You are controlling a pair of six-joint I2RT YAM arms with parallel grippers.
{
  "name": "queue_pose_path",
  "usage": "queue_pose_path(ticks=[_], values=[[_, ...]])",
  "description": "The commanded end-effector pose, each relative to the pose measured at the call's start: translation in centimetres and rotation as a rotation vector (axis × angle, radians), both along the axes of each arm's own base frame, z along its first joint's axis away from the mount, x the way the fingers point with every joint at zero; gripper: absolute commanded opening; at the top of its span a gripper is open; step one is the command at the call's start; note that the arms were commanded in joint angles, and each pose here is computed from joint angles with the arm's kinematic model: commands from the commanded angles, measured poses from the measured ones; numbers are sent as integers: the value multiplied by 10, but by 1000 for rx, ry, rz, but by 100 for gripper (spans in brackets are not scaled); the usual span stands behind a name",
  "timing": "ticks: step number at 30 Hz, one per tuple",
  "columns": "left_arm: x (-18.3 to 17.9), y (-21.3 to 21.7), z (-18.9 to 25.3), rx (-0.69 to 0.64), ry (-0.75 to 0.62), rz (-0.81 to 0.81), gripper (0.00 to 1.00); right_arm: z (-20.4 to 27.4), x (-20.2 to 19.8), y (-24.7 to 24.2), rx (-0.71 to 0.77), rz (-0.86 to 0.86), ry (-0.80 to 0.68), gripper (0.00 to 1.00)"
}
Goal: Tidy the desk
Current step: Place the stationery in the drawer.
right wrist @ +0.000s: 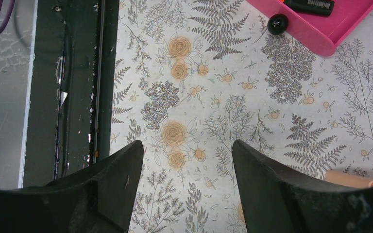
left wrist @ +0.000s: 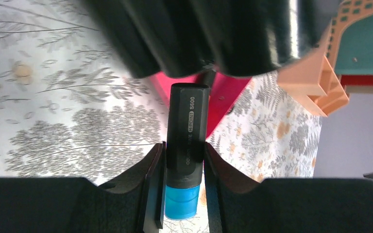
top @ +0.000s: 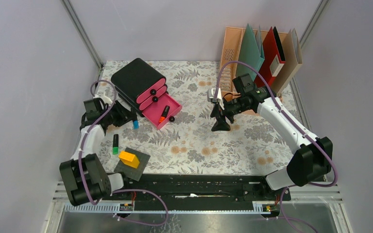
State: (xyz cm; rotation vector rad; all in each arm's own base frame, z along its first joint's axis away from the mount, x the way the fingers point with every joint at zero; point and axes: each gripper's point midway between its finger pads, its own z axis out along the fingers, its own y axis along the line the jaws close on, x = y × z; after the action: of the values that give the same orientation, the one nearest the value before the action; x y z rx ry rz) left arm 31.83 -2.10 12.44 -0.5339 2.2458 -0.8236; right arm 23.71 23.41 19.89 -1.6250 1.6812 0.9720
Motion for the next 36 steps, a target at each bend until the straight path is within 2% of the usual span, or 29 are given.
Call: queue_pose_path(ticks=[1,6,11,20,22,29,36], values=[[9,-26,37,-8,-187,-68,1,5,0,-1,16,0,-11,74],[20,-50,36,9,-201,-101,1,4,0,-2,12,-3,-12,74],[36,-75,41,79,-243,-121,1,4,1,-3,9,-6,-13,74],[60,-93,28,353,-272,-133,3,3,2,-4,6,-11,-12,74],[64,-101,22,399,-271,-162,8,3,3,-4,5,-12,-14,74],[81,-114,17,518,-282,-206,48,6,1,-1,26,-9,7,74],[82,-117,56,548,-339,-218,71,14,-13,-11,-23,56,17,75]])
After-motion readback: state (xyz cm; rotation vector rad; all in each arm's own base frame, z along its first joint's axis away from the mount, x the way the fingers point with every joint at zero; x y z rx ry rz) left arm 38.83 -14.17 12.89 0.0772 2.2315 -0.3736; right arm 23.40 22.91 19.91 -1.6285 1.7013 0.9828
